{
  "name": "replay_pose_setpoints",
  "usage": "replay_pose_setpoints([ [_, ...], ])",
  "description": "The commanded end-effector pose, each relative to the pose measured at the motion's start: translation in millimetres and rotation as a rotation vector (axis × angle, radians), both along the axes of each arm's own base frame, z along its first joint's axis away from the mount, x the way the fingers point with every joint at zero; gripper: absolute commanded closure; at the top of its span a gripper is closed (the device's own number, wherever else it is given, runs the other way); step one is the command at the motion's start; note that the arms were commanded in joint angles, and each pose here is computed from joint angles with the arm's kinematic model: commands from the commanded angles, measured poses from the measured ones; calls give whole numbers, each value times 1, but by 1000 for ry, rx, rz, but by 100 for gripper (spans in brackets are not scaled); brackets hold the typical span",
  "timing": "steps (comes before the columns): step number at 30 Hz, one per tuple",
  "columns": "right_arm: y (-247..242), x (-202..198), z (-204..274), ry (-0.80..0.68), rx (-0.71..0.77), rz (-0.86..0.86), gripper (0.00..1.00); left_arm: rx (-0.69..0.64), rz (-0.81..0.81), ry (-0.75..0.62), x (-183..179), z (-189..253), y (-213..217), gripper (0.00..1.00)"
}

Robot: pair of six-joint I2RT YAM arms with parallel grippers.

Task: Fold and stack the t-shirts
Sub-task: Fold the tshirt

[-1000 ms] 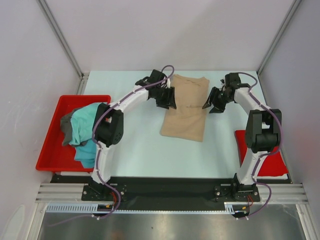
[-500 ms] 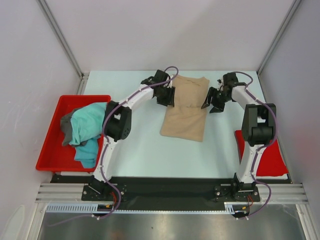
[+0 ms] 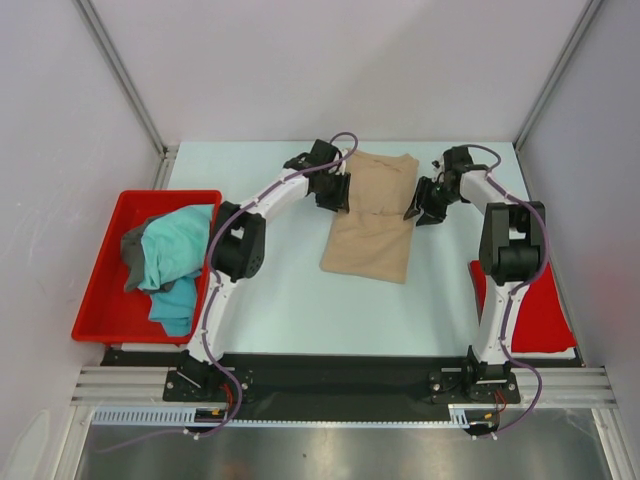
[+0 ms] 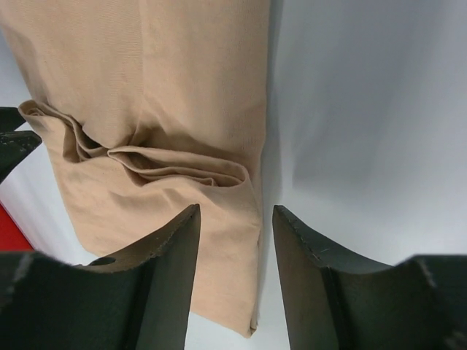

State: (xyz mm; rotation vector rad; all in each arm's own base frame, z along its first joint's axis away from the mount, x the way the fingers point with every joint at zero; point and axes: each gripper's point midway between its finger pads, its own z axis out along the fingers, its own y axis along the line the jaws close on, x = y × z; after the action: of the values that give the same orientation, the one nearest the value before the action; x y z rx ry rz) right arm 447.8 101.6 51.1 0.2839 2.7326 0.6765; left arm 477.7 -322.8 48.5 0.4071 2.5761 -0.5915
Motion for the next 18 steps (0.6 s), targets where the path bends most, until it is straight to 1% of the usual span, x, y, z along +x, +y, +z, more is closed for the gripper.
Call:
replay_pose_setpoints([
  [1,3,13,11,-49,7,23,51,-54,0,-35,13,11,-13,57],
  [4,4,16,12,-55,12,22,54,-70,0,-27,14,9,-16,63],
  [5,4,16,12,-55,14,24,55,-73,-3,-25,14,9,-17,69],
  [7,5,19,13,-60,18,23,56,-80,-1,-31,15,12,-18,76],
  [8,4,19,12,-59,17,23,56,-81,1,-31,15,13,-18,83],
  [10,4,20,10,-55,18,20,57,-83,3,-41,17,17,-18,88],
  [11,5,21,10,-55,22,22,57,-80,3,-45,18,18,-18,94],
  [12,5,21,10,-56,25,22,57,-79,3,-49,19,20,-17,97],
  [13,5,23,11,-59,28,20,60,-74,0,-49,18,21,-17,100],
  [14,6,23,10,-56,29,19,66,-72,2,-61,20,26,-16,100],
  [16,6,23,12,-61,28,18,73,-63,6,-77,21,32,-13,100],
  [17,6,24,14,-65,30,13,83,-57,13,-93,22,39,-11,100],
  [18,7,23,15,-64,32,16,88,-56,18,-101,23,43,-9,100],
])
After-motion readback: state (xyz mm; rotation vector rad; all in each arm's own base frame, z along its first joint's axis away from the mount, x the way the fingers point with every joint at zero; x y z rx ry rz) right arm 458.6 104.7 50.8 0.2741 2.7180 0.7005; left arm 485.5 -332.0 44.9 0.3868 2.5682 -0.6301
